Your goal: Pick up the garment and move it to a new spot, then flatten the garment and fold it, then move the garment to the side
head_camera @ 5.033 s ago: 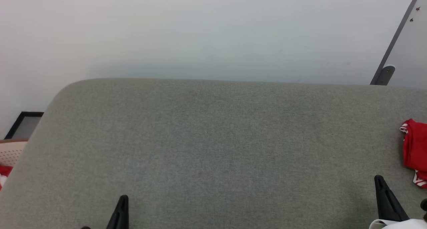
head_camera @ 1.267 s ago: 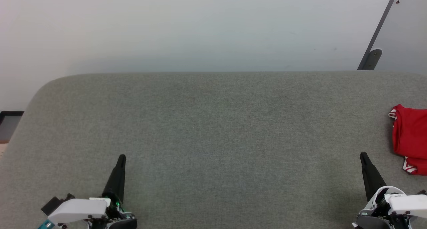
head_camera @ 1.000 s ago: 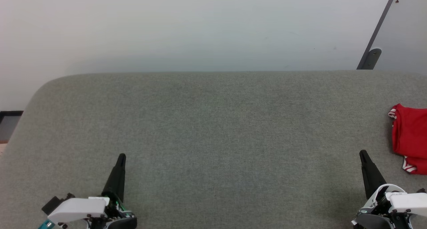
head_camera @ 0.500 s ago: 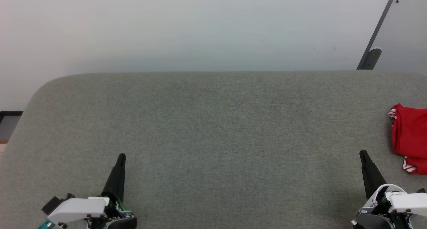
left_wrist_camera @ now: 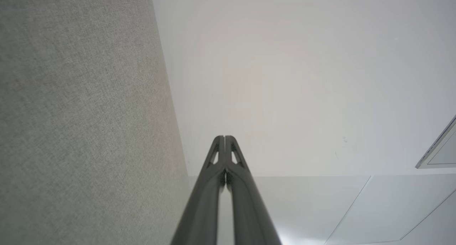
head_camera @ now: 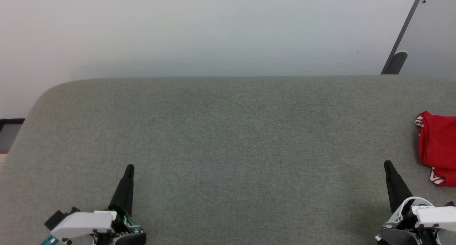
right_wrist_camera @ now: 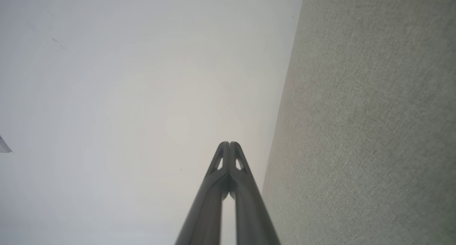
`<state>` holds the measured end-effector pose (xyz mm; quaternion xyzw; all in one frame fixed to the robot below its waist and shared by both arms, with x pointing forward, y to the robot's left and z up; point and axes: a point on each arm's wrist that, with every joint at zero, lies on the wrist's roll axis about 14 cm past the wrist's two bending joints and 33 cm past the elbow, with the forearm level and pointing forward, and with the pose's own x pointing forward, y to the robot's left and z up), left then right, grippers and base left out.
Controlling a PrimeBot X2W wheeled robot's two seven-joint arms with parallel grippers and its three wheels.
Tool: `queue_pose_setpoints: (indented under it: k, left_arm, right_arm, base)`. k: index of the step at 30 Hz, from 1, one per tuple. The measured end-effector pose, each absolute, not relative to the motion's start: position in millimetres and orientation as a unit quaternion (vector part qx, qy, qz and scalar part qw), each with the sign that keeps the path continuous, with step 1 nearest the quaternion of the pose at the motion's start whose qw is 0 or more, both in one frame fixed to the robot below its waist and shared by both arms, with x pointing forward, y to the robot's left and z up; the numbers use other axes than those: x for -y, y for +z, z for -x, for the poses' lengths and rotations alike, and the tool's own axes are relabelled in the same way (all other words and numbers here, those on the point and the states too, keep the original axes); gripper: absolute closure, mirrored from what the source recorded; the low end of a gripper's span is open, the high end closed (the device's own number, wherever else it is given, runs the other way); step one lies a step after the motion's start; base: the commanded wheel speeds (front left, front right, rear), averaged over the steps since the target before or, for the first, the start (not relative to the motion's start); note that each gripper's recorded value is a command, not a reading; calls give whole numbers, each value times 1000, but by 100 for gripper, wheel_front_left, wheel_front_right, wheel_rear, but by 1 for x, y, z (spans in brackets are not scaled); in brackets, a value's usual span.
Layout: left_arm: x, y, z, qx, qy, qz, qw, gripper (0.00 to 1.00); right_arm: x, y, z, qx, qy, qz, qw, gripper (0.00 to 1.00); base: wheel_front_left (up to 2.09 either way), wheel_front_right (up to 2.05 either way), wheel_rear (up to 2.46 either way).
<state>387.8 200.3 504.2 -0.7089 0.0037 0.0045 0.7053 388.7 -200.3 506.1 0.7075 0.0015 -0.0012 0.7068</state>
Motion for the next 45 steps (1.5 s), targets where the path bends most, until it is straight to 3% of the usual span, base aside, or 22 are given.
queue_pose_setpoints:
  k: [45]
  left_arm:
    - [-200, 504, -388, -4, 4, 709, 705, 100]
  right_arm:
    - [200, 506, -389, -2, -1, -708, 707, 100]
  base:
    - [0, 0, 0]
